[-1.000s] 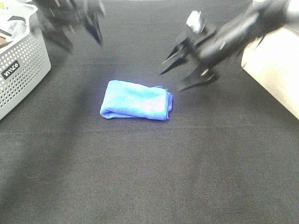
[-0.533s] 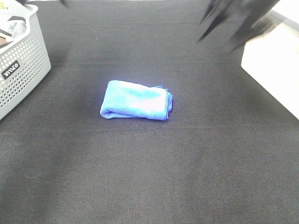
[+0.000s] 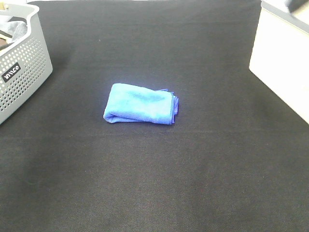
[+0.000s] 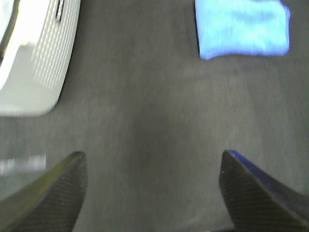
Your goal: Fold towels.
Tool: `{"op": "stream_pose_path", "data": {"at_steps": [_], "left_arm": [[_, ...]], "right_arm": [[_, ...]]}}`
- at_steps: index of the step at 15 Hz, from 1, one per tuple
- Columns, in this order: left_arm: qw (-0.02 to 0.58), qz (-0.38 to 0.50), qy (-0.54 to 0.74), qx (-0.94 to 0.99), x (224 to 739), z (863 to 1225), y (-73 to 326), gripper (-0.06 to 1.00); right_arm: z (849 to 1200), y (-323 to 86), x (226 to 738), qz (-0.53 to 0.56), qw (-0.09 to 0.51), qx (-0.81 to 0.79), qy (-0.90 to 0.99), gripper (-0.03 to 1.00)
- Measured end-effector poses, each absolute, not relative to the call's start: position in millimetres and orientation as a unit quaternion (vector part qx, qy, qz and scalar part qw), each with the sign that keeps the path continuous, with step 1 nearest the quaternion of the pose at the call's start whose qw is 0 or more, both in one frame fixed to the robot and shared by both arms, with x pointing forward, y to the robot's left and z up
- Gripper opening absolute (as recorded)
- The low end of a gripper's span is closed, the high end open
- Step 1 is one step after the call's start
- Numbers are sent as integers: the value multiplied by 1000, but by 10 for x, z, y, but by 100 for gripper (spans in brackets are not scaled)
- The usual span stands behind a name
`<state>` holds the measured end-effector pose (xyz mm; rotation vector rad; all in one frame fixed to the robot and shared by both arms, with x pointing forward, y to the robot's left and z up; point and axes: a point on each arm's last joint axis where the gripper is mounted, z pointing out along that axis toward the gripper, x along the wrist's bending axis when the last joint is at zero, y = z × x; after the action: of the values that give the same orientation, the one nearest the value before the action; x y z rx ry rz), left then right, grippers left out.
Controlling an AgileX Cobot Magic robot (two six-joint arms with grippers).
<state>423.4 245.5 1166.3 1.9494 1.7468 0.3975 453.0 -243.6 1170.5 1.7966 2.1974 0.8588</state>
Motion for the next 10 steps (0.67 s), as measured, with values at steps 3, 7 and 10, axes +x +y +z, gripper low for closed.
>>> {"op": "stream_pose_path", "data": {"at_steps": [3,7,10], "left_arm": [[280,167,631,704,3493,11507,2677,72],[348,209,610,681,2736,11221,2904,72],[378,241,578,682,2410,10880,3001,72]], "right_arm": [[11387,-2548,3855,288,94,606,736,80],[10895,-2649,3242,291,102,606,734,80],[10653,-2748,2894,311,156,593,726,80]]}}
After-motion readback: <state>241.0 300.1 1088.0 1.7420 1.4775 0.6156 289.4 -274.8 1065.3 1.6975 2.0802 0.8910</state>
